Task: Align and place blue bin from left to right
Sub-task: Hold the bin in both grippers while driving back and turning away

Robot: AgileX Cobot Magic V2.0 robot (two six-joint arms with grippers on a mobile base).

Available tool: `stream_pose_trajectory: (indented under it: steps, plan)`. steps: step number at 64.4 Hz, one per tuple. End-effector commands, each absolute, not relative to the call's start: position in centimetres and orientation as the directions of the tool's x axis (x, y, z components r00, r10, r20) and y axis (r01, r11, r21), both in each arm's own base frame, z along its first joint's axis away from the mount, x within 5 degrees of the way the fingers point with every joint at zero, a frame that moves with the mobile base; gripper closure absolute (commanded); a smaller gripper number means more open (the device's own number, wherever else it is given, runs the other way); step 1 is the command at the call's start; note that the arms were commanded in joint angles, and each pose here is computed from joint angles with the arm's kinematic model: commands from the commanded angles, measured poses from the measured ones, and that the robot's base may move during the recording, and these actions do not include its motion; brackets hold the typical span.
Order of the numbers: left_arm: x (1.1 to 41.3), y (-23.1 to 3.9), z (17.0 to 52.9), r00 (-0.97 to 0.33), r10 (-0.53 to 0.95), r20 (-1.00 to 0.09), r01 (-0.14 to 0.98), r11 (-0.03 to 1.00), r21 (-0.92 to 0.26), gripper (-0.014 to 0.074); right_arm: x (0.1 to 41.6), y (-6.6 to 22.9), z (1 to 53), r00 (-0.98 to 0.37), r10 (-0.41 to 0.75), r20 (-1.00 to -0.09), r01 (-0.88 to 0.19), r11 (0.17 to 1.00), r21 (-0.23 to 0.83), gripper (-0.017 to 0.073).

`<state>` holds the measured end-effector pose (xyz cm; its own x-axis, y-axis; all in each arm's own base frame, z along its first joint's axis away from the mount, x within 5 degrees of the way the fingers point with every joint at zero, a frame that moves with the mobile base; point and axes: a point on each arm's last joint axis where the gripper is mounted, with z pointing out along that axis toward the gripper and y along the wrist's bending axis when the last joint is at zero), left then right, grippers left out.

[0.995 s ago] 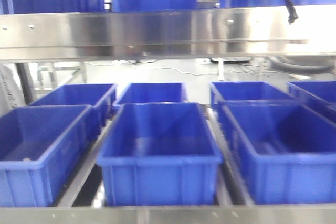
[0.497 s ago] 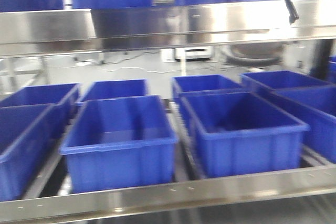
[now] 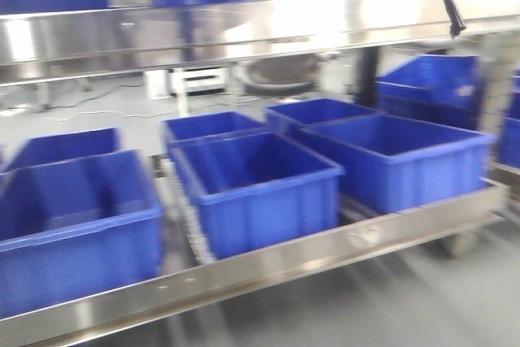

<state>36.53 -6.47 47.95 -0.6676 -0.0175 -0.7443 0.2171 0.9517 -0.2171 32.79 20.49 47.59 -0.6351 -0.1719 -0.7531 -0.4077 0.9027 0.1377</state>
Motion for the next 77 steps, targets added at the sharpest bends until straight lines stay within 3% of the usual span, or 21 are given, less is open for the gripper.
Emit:
stream_pose_trajectory:
  steps: [1, 77]
  plan:
    - [35.49, -7.81, 50.04, -0.595, -0.058, -0.802, 0.307, 0.905, -0.293, 0.0705, 31.64, 21.32, 50.0, -0.535, -0.11, -0.838, -0.49, 0.848, 0.202, 0.0712]
    - [35.49, -7.81, 50.04, -0.595, -0.058, -0.802, 0.307, 0.905, -0.293, 0.0705, 31.64, 21.32, 50.0, -0.535, -0.11, -0.838, -0.49, 0.848, 0.202, 0.0712]
